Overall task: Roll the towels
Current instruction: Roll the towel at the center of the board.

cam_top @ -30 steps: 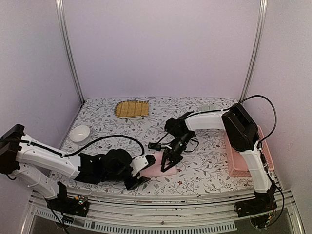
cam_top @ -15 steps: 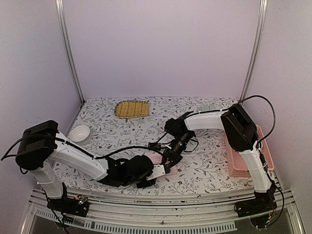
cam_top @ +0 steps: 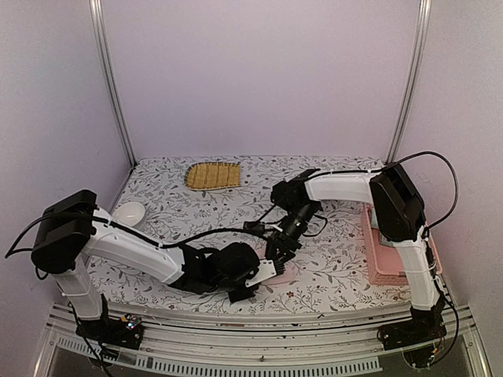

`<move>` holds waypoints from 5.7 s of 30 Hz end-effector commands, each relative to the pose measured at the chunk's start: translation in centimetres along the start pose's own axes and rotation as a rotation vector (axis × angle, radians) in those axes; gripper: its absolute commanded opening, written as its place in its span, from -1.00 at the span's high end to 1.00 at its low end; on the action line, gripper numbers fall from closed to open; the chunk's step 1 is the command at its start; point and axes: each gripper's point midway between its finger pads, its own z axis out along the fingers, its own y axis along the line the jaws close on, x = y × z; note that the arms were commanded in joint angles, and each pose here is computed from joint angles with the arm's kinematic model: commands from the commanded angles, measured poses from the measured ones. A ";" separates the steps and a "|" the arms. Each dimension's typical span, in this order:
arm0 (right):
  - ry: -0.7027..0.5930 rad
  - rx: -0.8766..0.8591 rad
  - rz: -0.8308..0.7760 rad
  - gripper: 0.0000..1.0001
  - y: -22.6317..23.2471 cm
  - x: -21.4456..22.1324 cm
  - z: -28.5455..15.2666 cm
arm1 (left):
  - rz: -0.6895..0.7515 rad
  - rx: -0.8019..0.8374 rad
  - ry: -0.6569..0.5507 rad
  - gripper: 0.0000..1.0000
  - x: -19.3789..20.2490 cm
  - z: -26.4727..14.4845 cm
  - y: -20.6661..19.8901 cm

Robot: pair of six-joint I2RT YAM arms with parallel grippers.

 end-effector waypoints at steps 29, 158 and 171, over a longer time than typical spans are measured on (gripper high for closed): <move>-0.012 0.614 -0.406 0.14 6.4 0.7 -9.2 | -0.788 0.873 0.321 0.78 4.6 2.6 -3.8; 0.181 0.823 -0.459 0.05 -1.8 1.3 -4.7 | -0.815 0.821 0.328 0.55 6.1 4.5 -0.5; 0.272 0.840 -0.509 0.01 -5.9 2.2 -1.9 | -0.861 0.847 0.347 0.56 7.0 5.5 0.5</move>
